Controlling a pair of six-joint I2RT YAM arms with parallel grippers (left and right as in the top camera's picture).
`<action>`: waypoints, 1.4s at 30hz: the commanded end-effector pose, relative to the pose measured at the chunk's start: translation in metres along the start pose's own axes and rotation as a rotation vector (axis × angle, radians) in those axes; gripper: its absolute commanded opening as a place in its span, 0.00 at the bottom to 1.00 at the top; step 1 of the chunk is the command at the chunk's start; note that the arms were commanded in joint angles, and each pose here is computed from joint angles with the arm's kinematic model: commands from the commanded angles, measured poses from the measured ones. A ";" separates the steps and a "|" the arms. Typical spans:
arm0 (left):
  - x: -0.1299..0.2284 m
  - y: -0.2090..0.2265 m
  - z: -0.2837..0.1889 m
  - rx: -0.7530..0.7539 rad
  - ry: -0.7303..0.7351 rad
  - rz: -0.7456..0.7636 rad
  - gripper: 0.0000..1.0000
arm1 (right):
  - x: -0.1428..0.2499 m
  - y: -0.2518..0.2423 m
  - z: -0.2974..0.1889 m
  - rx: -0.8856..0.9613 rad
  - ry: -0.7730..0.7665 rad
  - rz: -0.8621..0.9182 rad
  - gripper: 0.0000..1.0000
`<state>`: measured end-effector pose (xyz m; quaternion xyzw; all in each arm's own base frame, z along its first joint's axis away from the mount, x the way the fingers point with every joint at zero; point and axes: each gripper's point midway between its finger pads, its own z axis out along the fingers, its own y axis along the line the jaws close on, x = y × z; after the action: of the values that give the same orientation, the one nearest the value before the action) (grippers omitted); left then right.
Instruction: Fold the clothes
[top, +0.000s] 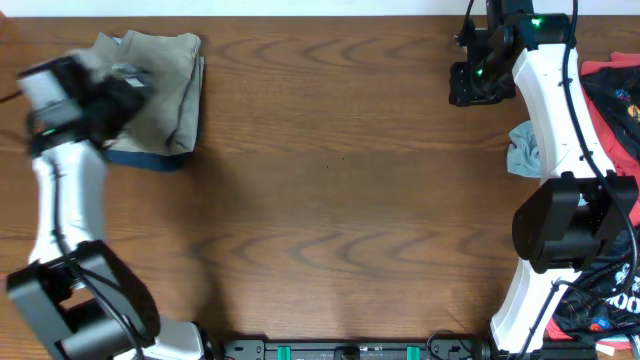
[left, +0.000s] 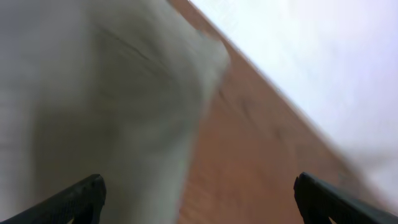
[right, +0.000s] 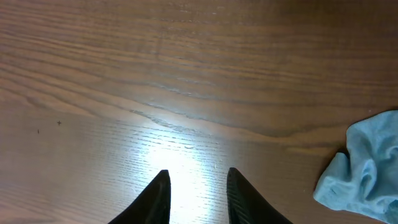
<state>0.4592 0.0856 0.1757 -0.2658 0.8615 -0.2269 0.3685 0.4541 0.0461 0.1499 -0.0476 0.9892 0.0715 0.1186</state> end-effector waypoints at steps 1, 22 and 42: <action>0.040 -0.025 0.031 -0.071 0.081 0.271 0.98 | -0.005 -0.003 -0.008 -0.001 -0.025 -0.003 0.30; 0.099 0.118 0.103 -0.652 0.286 0.539 0.98 | 0.010 -0.001 -0.008 -0.004 0.034 0.021 0.31; 0.115 0.017 0.105 -0.269 0.394 0.556 0.98 | 0.019 -0.001 -0.009 -0.005 0.072 0.026 0.30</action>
<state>0.4566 0.0299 0.0265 -0.0552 0.9813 -0.0156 0.1836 0.4323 0.0452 0.1456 -0.0441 0.9938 0.0715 0.0733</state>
